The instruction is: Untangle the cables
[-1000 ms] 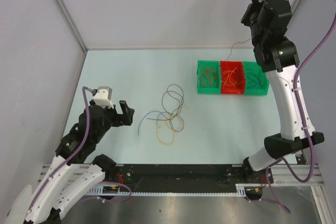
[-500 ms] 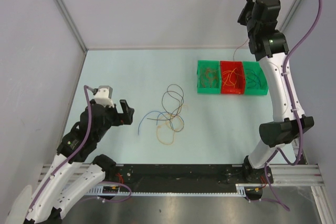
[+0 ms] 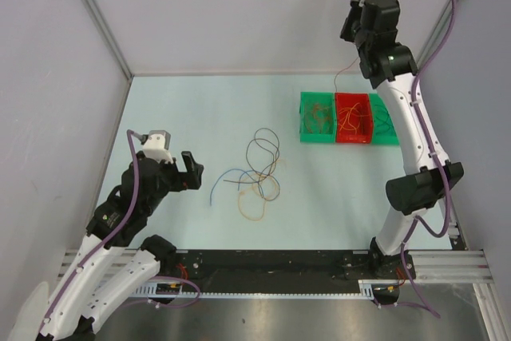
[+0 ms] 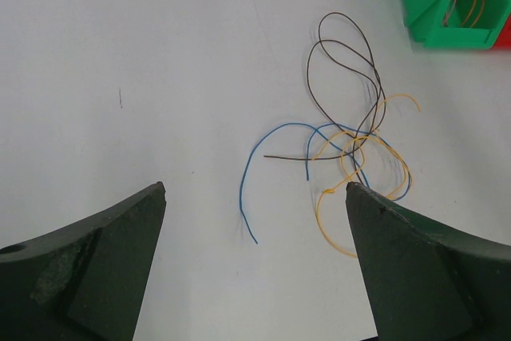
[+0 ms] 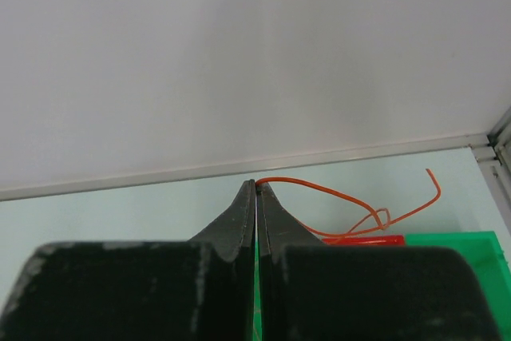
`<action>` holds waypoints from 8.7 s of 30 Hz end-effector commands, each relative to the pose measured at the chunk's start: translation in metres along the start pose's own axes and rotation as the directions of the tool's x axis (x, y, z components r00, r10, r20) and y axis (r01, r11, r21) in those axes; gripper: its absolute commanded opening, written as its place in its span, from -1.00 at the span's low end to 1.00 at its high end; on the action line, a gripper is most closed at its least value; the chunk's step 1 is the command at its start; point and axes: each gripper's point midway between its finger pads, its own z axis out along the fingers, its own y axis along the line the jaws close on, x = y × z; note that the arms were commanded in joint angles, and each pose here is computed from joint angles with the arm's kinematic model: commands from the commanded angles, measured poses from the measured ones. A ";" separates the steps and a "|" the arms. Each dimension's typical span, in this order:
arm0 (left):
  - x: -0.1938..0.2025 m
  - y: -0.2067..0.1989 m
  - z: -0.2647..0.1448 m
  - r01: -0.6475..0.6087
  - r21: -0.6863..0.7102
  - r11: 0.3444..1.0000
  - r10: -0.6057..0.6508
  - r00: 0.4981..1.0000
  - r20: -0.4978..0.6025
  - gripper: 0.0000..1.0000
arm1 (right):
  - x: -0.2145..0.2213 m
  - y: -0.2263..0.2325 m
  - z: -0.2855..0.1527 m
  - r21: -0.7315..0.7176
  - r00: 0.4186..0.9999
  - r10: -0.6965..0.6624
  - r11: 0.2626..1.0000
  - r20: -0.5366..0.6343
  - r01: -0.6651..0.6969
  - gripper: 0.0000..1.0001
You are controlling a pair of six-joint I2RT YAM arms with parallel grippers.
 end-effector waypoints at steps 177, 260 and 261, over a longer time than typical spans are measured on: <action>-0.007 0.002 0.007 0.015 -0.004 1.000 -0.015 1.000 0.013 1.00 | 0.307 -0.158 0.045 0.349 0.777 0.356 0.918 -0.519 -0.187 -1.00; 0.148 -0.164 0.066 -0.028 0.288 0.957 0.145 0.907 -0.394 0.62 | 0.379 -0.012 -0.208 0.111 0.818 0.111 0.992 -0.564 -0.058 0.15; 0.156 -0.165 0.071 -0.044 0.282 0.958 0.161 0.901 -0.404 0.60 | 0.379 -0.011 -0.208 0.105 0.822 0.118 0.992 -0.558 -0.071 0.15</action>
